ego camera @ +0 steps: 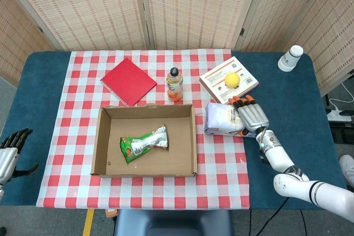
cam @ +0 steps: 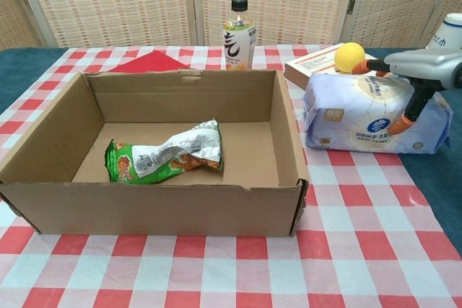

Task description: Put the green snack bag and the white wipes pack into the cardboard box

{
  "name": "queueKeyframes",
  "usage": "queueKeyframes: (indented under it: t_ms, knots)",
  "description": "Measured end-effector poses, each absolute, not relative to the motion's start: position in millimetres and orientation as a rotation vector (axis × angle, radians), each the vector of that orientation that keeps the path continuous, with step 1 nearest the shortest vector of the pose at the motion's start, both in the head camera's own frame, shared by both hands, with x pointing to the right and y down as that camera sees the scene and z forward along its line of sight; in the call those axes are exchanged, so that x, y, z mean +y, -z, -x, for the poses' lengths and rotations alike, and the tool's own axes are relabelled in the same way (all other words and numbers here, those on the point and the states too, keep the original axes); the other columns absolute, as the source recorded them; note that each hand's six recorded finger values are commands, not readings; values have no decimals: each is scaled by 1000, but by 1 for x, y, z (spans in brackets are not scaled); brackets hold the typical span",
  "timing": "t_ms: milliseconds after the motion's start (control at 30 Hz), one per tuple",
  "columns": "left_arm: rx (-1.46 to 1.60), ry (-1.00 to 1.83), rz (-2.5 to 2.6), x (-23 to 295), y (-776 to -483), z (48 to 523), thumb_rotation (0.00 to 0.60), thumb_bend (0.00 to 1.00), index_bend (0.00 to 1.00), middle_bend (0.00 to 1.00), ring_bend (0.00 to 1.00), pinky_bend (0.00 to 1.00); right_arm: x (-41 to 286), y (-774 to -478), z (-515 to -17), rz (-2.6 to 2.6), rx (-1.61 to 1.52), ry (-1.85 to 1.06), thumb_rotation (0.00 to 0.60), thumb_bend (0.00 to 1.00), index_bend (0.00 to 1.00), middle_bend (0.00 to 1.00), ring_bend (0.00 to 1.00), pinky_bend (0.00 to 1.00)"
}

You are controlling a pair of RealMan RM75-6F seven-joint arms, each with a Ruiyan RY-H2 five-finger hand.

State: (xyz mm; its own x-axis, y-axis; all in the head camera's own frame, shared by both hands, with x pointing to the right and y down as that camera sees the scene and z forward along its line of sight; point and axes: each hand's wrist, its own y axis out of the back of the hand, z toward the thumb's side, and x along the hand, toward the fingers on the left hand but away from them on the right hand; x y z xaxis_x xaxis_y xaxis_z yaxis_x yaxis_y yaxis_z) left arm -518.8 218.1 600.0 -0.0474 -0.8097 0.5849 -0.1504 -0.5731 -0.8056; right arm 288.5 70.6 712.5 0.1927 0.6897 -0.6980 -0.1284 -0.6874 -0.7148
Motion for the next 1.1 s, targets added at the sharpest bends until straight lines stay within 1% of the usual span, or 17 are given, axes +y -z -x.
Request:
queueKeyframes:
  t_ms: [33,100,167,367,500,600,700,800,933,1100]
  knots:
    - [1018,1667,1718,218,-600,519,600,201,60,15,0,101,71,-713,-288,1806,-528,-1562,600,0,86,60,39,191]
    - [1018,1668,1719,218,-600,519,600,201,61,15,0,101,70,-713,-286,1800,-537,-1546,600,0,166,125,96,291]
    - [1018,1668,1719,218,-600,519,600,201,61,15,0,102,70,-714,-286,1797,-550,-1535,600,0,225,170,153,352]
    - [1022,1665,1718,218,-599,519,600,201,60,15,0,101,72,-717,-287,1798,-572,-1540,600,0,393,258,260,455]
    - [1023,1663,1717,218,-599,519,600,201,61,15,0,102,73,-717,-285,1795,-587,-1531,600,0,536,334,352,585]
    - [1024,1662,1718,218,-598,519,600,201,61,15,0,102,72,-716,-285,1788,-600,-1515,600,32,652,414,449,690]
    - [1023,1661,1718,218,-598,519,600,201,61,15,0,102,70,-713,-286,1774,-613,-1497,600,89,736,481,522,740]
    - [1021,1660,1719,218,-598,519,600,201,60,15,0,101,68,-708,-288,1756,-619,-1487,600,123,773,508,546,760]
    - [1022,1660,1717,218,-598,519,600,200,60,15,0,101,64,-697,-288,1736,-625,-1467,600,168,795,524,566,776]
    - [1018,1660,1719,218,-599,518,600,201,60,15,0,102,58,-674,-286,1710,-641,-1432,600,176,802,528,583,795]
